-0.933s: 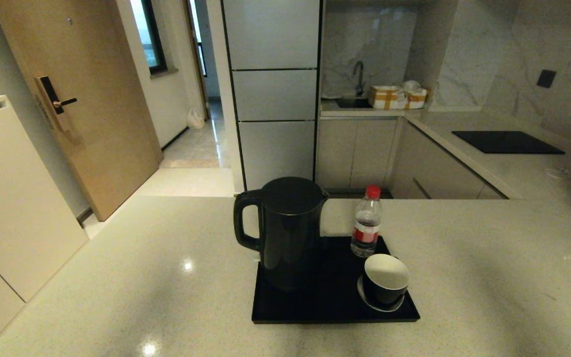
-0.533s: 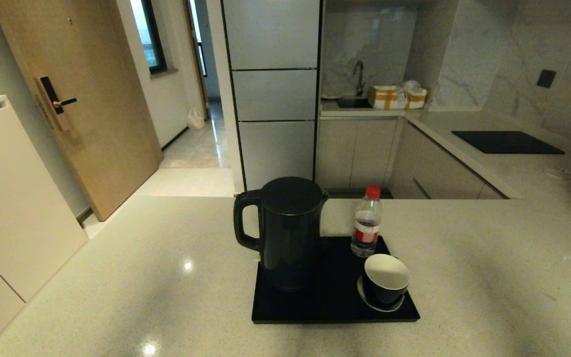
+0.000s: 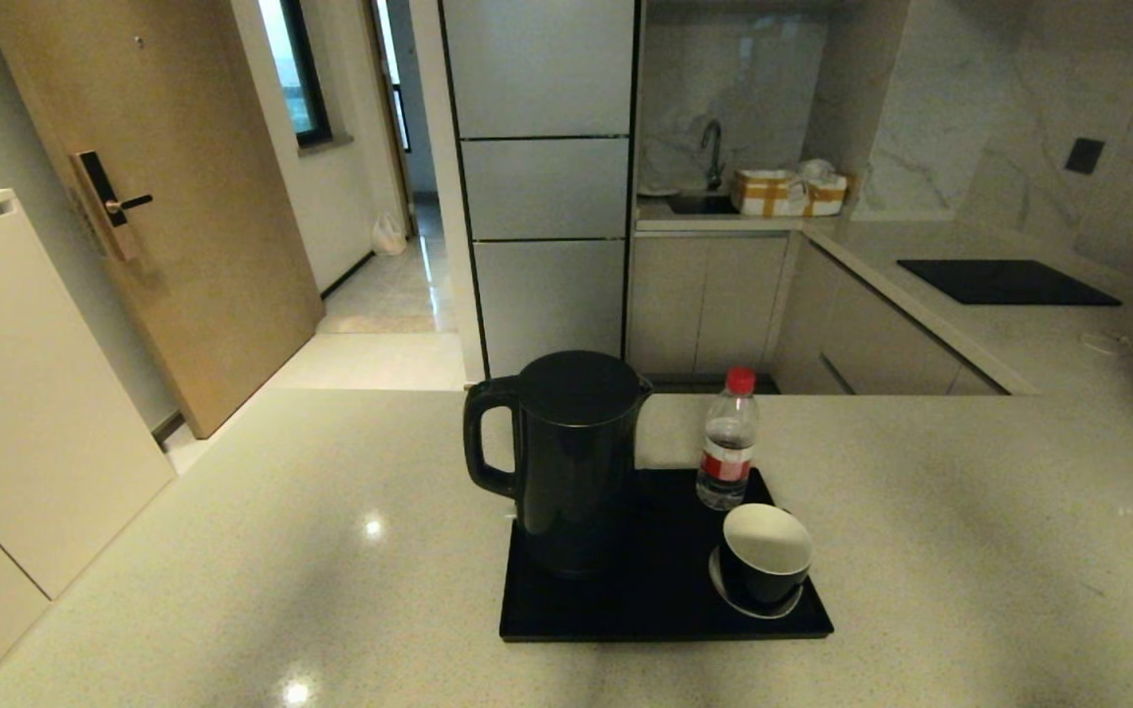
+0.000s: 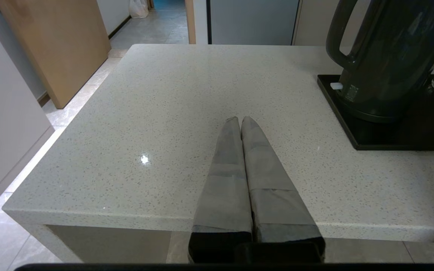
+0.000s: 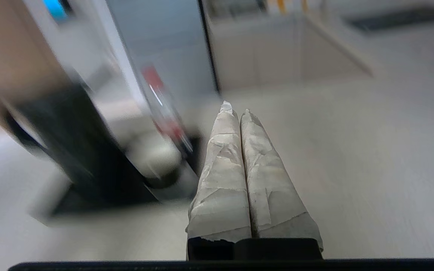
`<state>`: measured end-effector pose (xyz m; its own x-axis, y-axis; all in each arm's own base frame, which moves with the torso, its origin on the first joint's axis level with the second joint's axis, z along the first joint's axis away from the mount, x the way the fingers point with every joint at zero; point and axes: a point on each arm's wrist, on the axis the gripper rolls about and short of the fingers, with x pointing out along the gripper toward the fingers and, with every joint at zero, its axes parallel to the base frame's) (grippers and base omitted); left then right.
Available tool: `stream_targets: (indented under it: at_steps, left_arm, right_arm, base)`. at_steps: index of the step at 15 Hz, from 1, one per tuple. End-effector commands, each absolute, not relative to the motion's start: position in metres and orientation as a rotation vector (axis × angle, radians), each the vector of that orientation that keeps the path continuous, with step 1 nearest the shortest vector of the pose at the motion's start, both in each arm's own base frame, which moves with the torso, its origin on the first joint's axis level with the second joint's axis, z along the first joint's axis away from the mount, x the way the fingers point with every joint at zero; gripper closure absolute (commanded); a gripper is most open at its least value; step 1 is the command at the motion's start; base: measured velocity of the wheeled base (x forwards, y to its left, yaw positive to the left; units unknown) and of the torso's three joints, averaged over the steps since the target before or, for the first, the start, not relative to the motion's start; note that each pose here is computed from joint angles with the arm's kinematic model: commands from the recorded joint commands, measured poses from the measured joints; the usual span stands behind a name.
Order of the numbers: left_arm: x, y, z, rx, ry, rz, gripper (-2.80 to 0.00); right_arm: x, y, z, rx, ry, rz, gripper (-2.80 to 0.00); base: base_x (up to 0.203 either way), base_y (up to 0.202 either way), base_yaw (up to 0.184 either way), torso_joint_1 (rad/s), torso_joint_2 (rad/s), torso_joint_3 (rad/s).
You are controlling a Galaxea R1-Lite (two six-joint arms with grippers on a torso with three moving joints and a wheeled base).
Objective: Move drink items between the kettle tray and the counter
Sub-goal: Pick up the tea cup
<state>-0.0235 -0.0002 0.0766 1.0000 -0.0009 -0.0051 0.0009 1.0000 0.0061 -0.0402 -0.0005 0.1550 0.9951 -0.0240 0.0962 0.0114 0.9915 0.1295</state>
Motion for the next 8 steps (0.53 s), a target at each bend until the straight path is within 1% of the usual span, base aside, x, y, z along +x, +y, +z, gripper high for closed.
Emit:
stream_targets:
  at_steps: [1, 3, 5, 6, 7, 8]
  left_arm:
    - [-0.024, 0.000, 0.077, 0.006, 0.005, 0.000, 0.00]
    - [-0.024, 0.000, 0.077, 0.006, 0.005, -0.001, 0.00]
    - [-0.024, 0.000, 0.077, 0.006, 0.005, -0.001, 0.00]
    - [-0.024, 0.000, 0.077, 0.006, 0.005, 0.000, 0.00]
    - [-0.024, 0.000, 0.077, 0.006, 0.005, -0.002, 0.00]
    - [-0.024, 0.000, 0.077, 0.006, 0.005, -0.001, 0.00]
  right_arm:
    - [-0.047, 0.000, 0.234, 0.181, -0.046, 0.025, 0.00]
    - [-0.051, 0.001, 0.269, 0.185, -0.019, 0.097, 0.00]
    - [-0.025, 0.002, 0.281, 0.163, 0.062, 0.139, 0.00]
    - [0.005, 0.003, 0.276, 0.156, 0.150, 0.152, 0.00]
    - [0.044, 0.005, 0.259, 0.153, 0.284, 0.160, 0.00]
    - [0.083, 0.007, 0.226, 0.152, 0.463, 0.166, 0.00]
  base:
    - [0.000, 0.000, 0.000, 0.000, 0.00, 0.000]
    - [0.000, 0.000, 0.000, 0.000, 0.00, 0.000]
    - [0.000, 0.000, 0.000, 0.000, 0.00, 0.000]
    - [0.000, 0.000, 0.000, 0.000, 0.00, 0.000]
    - [0.000, 0.000, 0.000, 0.000, 0.00, 0.000]
    - [0.000, 0.000, 0.000, 0.000, 0.00, 0.000]
